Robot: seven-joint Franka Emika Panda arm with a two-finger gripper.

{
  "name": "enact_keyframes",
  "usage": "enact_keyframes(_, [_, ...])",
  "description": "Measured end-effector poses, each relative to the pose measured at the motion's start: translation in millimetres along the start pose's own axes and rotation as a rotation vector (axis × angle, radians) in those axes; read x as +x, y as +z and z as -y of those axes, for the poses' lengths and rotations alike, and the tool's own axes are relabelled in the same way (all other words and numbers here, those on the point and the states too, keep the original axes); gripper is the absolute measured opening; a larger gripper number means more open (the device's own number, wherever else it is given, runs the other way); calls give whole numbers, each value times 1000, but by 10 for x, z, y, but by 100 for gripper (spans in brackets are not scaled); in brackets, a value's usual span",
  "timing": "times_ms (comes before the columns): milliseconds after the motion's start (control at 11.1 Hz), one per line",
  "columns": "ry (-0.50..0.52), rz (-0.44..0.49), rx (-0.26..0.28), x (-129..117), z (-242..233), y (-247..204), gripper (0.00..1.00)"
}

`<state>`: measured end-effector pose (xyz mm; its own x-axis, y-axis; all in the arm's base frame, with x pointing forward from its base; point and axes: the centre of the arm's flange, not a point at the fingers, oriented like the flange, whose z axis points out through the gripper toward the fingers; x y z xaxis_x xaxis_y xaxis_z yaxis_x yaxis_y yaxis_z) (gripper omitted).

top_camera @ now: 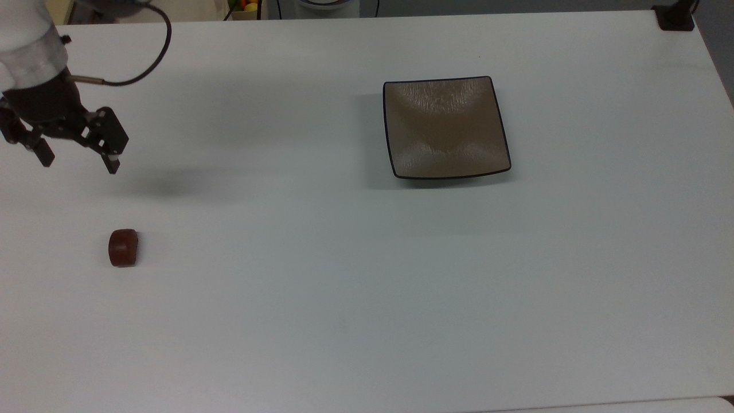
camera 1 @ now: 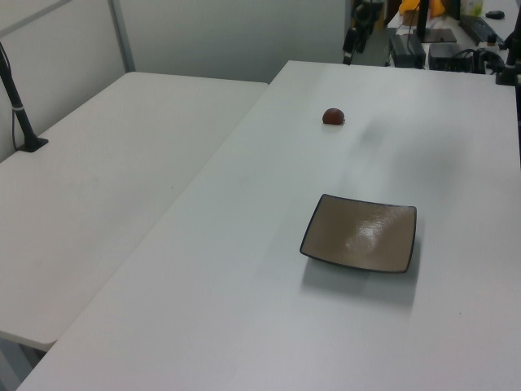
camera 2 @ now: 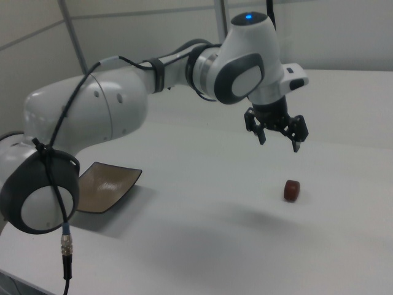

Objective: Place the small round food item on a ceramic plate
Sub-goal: 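Move the open gripper over the small dark-red food item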

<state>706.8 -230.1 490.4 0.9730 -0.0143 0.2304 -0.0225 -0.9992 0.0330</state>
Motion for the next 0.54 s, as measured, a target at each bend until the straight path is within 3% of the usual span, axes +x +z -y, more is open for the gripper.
enact_keyframes(542, [-74,-41,-20,99,-55,768,100])
